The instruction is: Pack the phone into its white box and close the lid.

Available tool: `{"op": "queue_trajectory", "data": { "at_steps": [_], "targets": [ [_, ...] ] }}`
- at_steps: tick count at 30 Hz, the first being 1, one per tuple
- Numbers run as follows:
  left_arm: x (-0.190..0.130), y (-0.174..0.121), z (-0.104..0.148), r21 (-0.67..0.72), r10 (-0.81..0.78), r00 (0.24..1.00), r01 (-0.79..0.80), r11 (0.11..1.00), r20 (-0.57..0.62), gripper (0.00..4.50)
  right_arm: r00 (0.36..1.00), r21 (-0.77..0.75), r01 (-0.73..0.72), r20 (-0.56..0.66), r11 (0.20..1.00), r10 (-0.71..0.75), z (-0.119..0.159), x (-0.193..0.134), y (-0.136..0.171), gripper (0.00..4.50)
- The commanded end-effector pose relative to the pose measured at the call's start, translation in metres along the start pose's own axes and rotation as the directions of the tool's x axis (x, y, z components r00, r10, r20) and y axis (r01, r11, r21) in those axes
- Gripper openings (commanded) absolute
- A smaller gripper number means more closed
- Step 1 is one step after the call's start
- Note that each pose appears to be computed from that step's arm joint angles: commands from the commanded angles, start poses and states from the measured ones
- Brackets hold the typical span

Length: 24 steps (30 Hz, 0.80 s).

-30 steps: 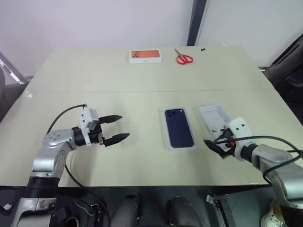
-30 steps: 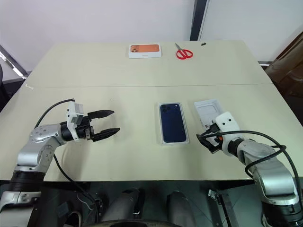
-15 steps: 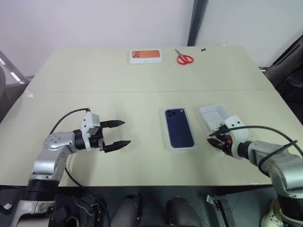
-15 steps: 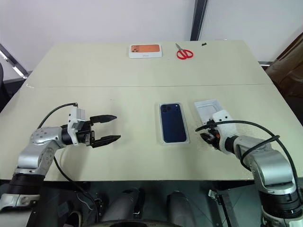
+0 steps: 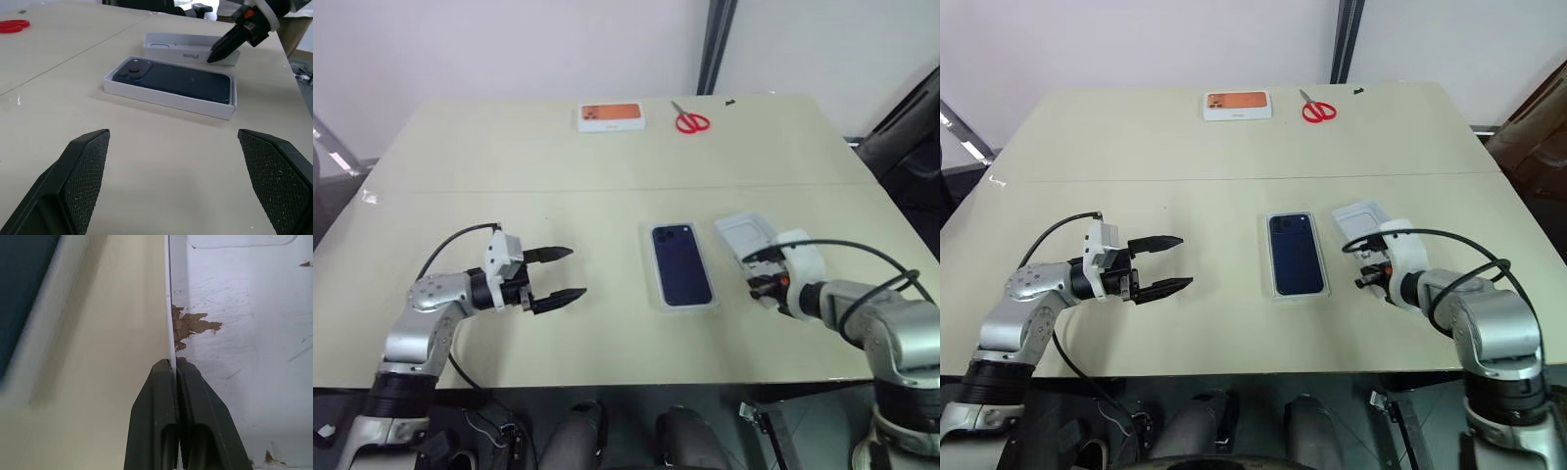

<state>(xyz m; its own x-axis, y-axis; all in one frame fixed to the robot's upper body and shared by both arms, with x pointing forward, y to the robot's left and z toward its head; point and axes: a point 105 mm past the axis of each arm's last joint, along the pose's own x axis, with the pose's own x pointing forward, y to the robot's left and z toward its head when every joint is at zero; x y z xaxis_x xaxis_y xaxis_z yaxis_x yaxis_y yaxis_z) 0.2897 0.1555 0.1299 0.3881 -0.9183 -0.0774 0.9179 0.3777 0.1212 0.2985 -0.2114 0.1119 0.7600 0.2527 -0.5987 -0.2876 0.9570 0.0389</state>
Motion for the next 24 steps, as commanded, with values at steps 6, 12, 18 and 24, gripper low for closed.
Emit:
{"op": "queue_trajectory", "data": {
  "at_steps": [6, 12, 18, 24],
  "targets": [
    [0.003, 0.01, 0.013, 0.026, 0.032, 0.999, -0.034, 0.999, 0.04, 4.4, 0.889, 0.007, -0.297, 0.366, 0.955, 0.274, 0.071, -0.018, 0.047, 0.11],
    [0.008, 0.014, 0.015, 0.033, 0.043, 0.998, -0.045, 0.998, 0.049, 4.4, 0.793, 0.019, -0.493, 0.421, 0.87, 0.441, 0.08, -0.01, 0.086, 0.11],
    [0.008, 0.016, 0.021, 0.039, 0.066, 0.996, -0.068, 0.997, 0.061, 4.4, 0.799, 0.072, -0.507, 0.412, 0.859, 0.437, 0.077, 0.002, 0.089, 0.11],
    [0.004, 0.018, 0.019, 0.035, 0.09, 0.994, -0.092, 0.995, 0.055, 4.4, 0.856, -0.107, -0.398, 0.313, 0.911, 0.411, 0.063, -0.001, 0.073, 0.11]
  ]
}}
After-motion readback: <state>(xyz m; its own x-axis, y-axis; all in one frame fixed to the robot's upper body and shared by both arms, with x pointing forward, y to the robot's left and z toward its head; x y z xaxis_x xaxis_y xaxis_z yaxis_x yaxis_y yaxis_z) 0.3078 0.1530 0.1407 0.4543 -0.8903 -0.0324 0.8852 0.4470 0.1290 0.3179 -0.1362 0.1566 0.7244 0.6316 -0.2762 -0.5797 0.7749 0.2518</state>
